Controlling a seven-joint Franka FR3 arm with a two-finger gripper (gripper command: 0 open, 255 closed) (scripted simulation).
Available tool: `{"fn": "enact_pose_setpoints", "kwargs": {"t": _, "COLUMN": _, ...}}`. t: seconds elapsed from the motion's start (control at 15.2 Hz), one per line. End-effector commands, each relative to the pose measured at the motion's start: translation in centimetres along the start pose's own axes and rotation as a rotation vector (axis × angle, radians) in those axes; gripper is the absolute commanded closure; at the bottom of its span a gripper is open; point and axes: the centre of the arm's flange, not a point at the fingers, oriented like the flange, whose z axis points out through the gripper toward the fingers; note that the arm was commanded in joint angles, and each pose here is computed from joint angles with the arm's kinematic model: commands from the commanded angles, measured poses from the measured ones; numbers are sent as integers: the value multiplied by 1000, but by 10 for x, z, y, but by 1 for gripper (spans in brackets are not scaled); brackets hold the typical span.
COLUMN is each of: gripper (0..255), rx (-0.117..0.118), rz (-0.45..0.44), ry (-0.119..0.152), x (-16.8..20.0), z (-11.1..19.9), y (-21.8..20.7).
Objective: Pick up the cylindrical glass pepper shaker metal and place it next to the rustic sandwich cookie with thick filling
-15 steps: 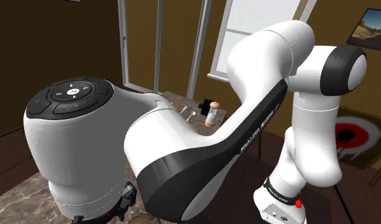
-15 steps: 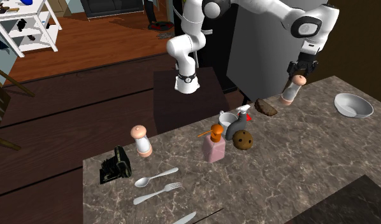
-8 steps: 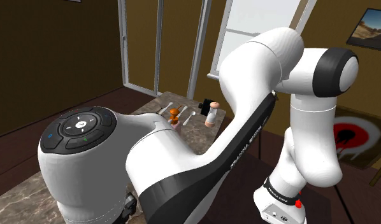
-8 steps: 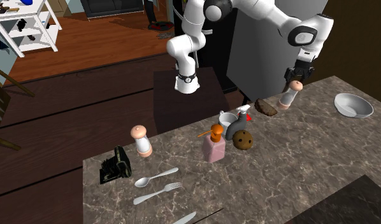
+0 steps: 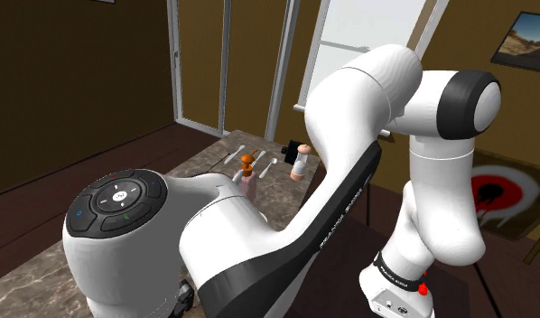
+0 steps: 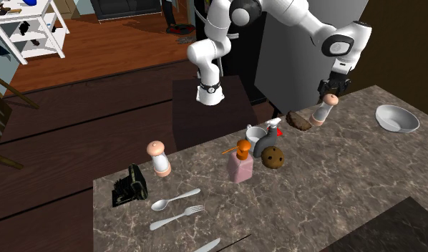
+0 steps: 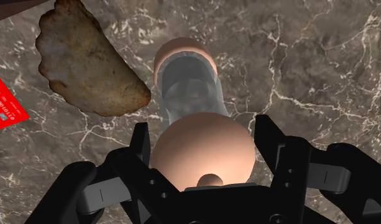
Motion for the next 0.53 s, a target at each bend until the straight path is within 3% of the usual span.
{"fn": "enact_pose_setpoints", "kwargs": {"t": 0.0, "gripper": 255, "rx": 0, "rz": 0, "ry": 0, "x": 0, "z": 0, "y": 0}}
{"fn": "enact_pose_setpoints", "kwargs": {"t": 0.07, "gripper": 255, "rx": 0, "rz": 0, "ry": 0, "x": 0, "z": 0, "y": 0}}
{"fn": "enact_pose_setpoints", "kwargs": {"t": 0.13, "gripper": 0, "rx": 0, "rz": 0, "ry": 0, "x": 0, "z": 0, "y": 0}}
{"fn": "enact_pose_setpoints", "kwargs": {"t": 0.46, "gripper": 0, "rx": 0, "rz": 0, "ry": 0, "x": 0, "z": 0, "y": 0}}
